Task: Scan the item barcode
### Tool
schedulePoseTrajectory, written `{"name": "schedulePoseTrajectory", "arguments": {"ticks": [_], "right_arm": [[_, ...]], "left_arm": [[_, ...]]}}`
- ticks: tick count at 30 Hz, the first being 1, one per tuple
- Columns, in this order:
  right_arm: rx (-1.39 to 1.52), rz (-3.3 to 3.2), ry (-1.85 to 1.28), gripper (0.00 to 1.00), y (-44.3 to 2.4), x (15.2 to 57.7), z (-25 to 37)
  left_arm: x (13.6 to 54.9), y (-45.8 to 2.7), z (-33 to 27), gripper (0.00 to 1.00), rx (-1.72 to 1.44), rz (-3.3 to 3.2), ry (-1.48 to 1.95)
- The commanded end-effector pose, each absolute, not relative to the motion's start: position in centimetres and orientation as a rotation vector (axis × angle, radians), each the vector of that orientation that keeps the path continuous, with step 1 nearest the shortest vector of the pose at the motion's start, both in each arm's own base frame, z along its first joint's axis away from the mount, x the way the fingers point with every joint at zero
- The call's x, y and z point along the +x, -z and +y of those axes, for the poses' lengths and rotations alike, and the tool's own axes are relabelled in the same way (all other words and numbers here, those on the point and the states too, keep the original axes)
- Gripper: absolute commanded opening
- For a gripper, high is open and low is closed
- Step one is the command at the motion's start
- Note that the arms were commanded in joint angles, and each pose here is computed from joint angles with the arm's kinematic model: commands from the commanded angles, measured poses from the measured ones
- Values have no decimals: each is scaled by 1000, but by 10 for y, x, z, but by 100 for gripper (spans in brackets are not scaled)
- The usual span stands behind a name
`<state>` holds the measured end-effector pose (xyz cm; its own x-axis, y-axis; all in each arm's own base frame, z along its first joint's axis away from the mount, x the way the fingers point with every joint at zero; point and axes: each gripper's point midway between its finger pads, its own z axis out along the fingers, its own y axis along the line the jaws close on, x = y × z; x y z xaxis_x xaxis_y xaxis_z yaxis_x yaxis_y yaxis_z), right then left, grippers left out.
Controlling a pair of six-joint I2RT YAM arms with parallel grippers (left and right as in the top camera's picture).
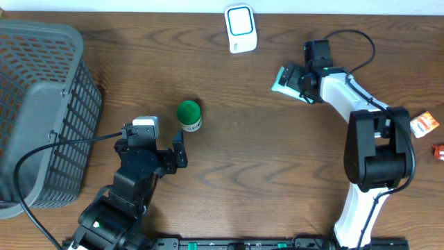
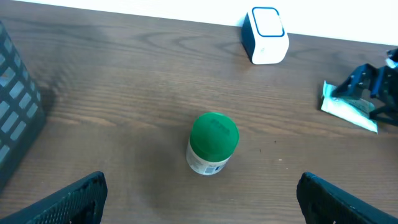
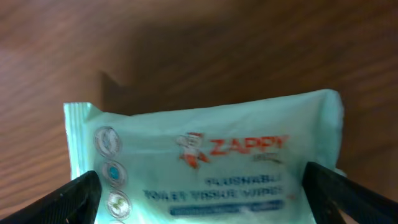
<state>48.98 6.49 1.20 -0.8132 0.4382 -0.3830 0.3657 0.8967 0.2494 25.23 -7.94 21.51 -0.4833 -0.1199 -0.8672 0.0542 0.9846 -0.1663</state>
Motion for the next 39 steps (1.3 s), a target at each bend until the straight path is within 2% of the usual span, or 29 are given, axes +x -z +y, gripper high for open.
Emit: {"name": "schedulePoseTrajectory", "arguments": {"ticks": [1, 7, 8, 13, 15, 18, 21, 23, 26, 31, 32, 34, 35, 36, 39], "right_arm": [[601, 2731, -211, 99, 34, 471, 77], [597, 2766, -189, 97, 41, 464, 76], [592, 2766, -189, 91, 41, 464, 76], [594, 2764, -188, 44, 39, 465, 74], [607, 2754, -188, 39, 33, 466, 69], [638, 2733, -187, 25, 18, 467, 57], [644, 2701, -180, 4, -6, 469, 43], [669, 2674, -149, 1, -22, 468, 31], [692, 2607, -40, 1, -58, 463, 6], [658, 2565, 34, 1, -89, 457, -5], [626, 2567, 17, 8, -93, 457, -2], [423, 2601, -89, 53, -95, 463, 21], [215, 2616, -167, 80, -97, 466, 40], [6, 2618, -220, 99, -96, 466, 56], [-731, 2522, -386, 99, -91, 442, 103]], "left_arm": [[253, -217, -77, 98, -45, 2055, 187], [253, -217, -77, 98, -46, 2055, 187], [253, -217, -77, 98, -46, 2055, 187], [253, -217, -77, 98, -46, 2055, 187], [253, -217, -77, 98, -46, 2055, 187], [253, -217, -77, 98, -46, 2055, 187], [253, -217, -77, 98, -46, 2055, 187], [253, -217, -77, 98, -46, 2055, 187], [253, -217, -77, 98, -46, 2055, 187], [253, -217, -77, 98, -46, 2055, 187], [253, -217, -77, 98, -46, 2055, 187], [253, -217, -77, 98, -46, 2055, 187], [253, -217, -77, 98, -46, 2055, 187], [253, -217, -77, 98, -46, 2055, 187], [253, -217, -77, 98, -46, 2055, 187]]}}
